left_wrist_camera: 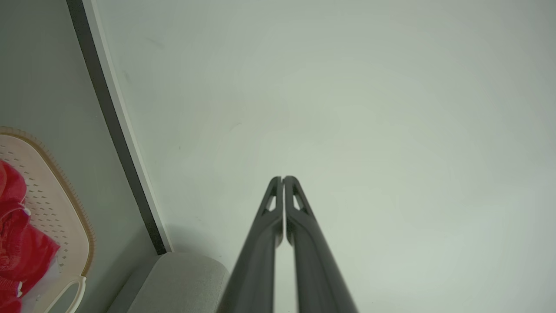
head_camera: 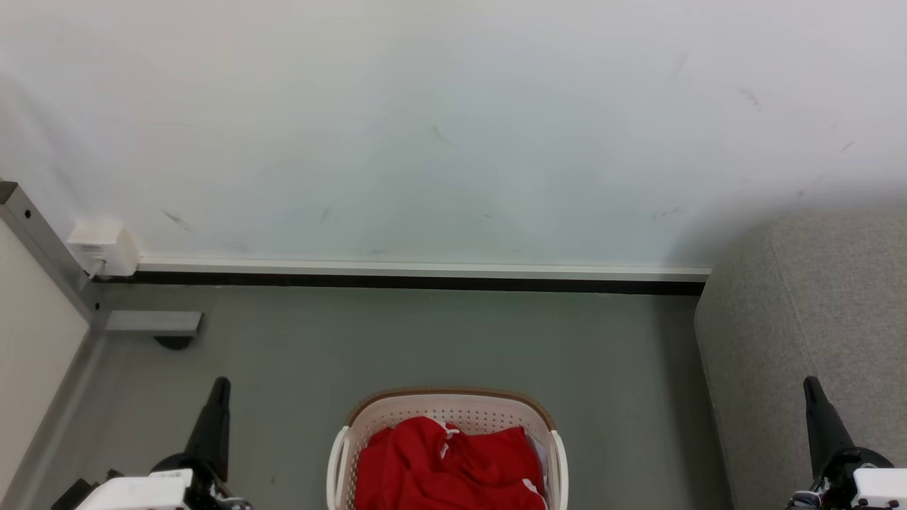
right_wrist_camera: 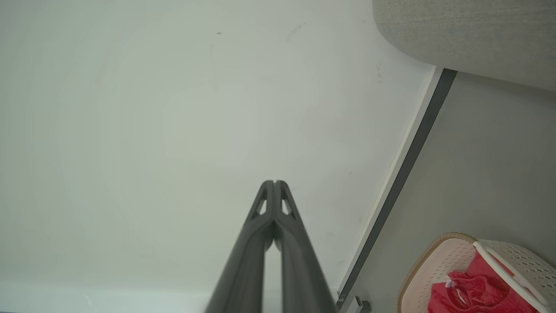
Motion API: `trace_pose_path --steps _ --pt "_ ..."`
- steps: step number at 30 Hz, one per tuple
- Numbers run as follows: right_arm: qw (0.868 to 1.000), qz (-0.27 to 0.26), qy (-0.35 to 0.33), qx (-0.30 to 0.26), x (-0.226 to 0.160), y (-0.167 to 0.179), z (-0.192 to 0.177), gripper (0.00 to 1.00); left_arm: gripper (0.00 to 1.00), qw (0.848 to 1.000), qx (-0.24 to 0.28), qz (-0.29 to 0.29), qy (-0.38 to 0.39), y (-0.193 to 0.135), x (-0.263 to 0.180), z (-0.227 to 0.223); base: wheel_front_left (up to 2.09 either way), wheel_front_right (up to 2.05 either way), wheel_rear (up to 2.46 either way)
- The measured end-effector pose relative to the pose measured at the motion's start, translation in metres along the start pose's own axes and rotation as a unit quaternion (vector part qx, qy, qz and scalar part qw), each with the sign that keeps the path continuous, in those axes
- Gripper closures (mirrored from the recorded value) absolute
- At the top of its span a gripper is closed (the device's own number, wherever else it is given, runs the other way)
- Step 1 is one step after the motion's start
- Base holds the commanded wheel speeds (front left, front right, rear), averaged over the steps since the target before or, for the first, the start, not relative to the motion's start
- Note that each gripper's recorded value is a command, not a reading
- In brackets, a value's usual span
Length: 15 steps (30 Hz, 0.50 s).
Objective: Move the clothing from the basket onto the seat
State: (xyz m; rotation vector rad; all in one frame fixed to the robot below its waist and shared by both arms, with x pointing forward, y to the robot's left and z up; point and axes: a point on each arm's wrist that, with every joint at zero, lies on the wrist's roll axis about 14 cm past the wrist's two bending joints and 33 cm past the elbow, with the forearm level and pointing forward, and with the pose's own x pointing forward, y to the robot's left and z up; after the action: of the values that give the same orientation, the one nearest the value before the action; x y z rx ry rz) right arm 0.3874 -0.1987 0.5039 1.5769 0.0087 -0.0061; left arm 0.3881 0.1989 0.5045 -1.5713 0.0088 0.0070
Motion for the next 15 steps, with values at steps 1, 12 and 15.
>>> trace_pose_path --steps 1,12,15 --pt "1.000 0.000 0.000 0.000 0.0000 0.0000 0.0000 1.00 1.00 1.000 0.000 0.000 0.000 0.0000 0.0000 0.0000 0.00 0.00 0.00" --pt "1.000 0.000 0.000 0.000 0.0000 0.0000 0.0000 1.00 1.00 1.000 0.000 0.000 0.000 0.0000 0.0000 0.0000 0.00 0.00 0.00" --pt "1.000 0.000 0.000 0.000 0.0000 0.0000 0.0000 1.00 1.00 1.000 0.000 0.000 0.000 0.0000 0.0000 0.0000 0.00 0.00 0.00"
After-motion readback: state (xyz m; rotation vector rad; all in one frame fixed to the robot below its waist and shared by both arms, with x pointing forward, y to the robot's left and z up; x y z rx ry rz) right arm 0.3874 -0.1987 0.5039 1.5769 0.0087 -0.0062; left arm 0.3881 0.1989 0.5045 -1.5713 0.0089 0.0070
